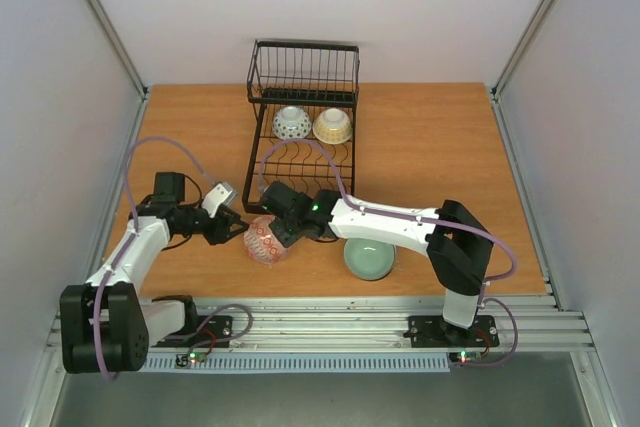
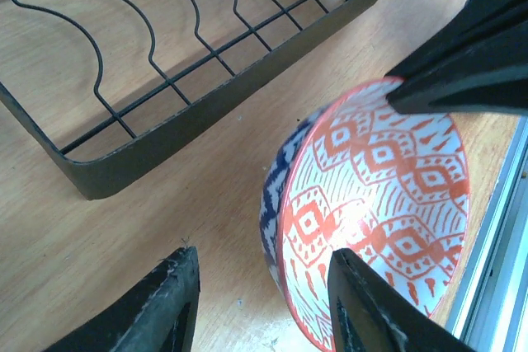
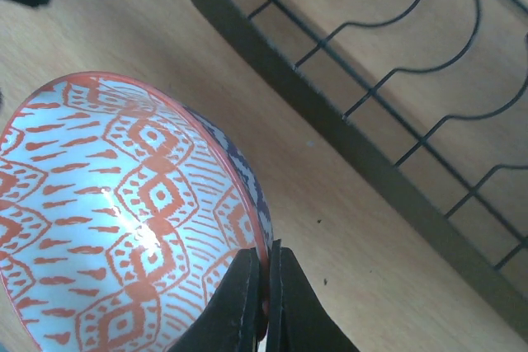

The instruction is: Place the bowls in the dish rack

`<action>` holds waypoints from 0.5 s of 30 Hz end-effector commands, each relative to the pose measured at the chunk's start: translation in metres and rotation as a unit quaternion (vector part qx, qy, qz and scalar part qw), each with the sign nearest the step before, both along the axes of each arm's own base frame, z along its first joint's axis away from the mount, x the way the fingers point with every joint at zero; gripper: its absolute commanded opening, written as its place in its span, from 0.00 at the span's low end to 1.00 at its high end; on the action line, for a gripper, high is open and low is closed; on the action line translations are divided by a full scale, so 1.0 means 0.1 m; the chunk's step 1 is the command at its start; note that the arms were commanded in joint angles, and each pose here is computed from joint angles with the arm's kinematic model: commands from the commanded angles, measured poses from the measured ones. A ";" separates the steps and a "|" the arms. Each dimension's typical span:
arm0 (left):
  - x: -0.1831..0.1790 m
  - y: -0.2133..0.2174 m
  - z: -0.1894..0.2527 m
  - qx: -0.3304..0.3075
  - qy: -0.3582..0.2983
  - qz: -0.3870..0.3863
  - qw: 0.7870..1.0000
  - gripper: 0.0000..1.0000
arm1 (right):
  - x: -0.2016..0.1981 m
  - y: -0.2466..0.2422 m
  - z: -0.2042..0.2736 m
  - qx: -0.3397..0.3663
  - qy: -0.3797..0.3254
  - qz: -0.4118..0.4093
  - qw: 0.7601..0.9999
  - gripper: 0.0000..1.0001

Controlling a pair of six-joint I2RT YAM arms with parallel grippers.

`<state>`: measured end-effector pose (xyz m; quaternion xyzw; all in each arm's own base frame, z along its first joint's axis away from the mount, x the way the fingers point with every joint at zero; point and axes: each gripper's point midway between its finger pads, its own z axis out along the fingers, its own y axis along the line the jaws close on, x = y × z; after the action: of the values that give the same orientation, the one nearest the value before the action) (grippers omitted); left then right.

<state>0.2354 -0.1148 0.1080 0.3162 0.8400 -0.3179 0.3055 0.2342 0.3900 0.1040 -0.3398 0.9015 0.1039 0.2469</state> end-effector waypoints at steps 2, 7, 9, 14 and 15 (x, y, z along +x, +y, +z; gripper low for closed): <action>0.05 -0.01 0.02 0.008 -0.007 -0.010 1.000 0.45 | 0.17 0.13 0.58 0.042 -0.065 -0.001 0.997 0.01; 0.04 -0.02 0.00 0.007 -0.004 -0.012 1.000 0.44 | 0.22 0.20 0.70 0.049 -0.078 0.004 0.996 0.01; 0.04 -0.03 0.00 0.005 -0.004 -0.014 1.000 0.39 | 0.24 0.22 0.74 0.053 -0.083 0.006 0.995 0.01; 0.03 -0.04 -0.01 0.003 -0.001 -0.019 1.000 0.06 | 0.25 0.26 0.79 0.059 -0.087 0.011 0.994 0.01; 0.03 -0.04 -0.02 0.002 0.001 -0.020 1.000 0.02 | 0.25 0.27 0.80 0.060 -0.087 0.012 0.994 0.01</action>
<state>0.2377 -0.1130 0.0990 0.3068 0.8508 -0.3142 0.2885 0.2491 0.4065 0.1447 -0.3481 0.8830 0.1110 0.2946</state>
